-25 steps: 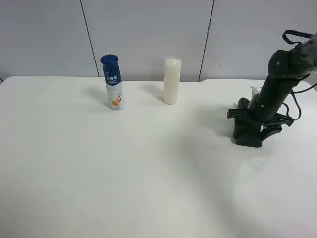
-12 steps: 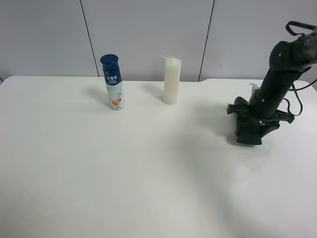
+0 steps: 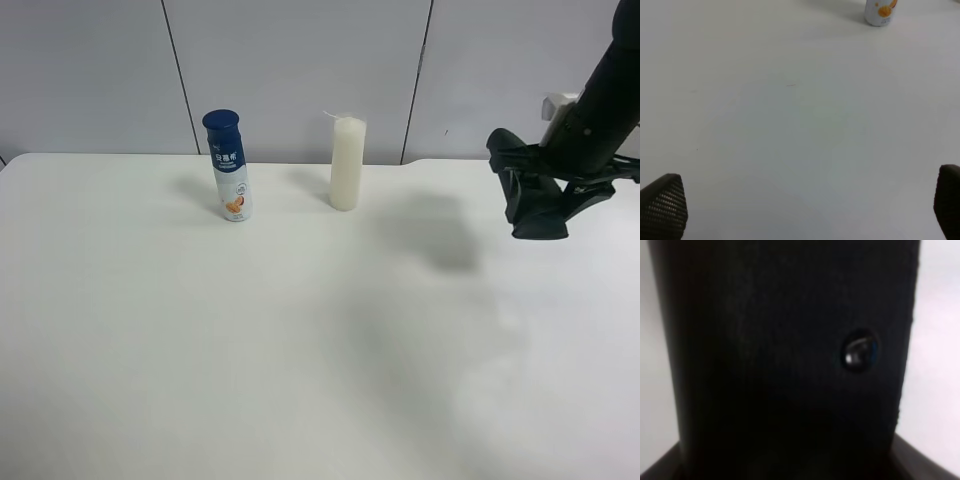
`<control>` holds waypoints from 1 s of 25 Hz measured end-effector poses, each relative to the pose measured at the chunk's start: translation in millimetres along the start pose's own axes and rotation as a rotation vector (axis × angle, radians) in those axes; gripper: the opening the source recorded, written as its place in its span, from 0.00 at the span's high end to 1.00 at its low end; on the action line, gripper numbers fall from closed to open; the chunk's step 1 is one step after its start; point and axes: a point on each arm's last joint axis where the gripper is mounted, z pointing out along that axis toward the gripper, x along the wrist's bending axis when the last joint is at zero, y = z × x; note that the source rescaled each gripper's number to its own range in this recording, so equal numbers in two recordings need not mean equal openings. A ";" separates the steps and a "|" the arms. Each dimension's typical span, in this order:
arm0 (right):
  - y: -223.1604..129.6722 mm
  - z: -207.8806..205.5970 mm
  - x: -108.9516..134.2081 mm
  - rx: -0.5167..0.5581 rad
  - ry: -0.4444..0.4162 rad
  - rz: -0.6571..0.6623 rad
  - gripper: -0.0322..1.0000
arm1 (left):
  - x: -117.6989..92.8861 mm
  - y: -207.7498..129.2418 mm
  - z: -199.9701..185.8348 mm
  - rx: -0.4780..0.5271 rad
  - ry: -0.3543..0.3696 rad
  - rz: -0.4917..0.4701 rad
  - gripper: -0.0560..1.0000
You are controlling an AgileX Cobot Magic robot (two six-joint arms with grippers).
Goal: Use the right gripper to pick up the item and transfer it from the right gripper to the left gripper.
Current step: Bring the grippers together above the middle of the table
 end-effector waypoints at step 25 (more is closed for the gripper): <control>-90.9 -33.6 166.4 -0.009 0.043 -0.739 0.94 | 0.0 0.0 0.0 0.000 0.000 0.000 0.00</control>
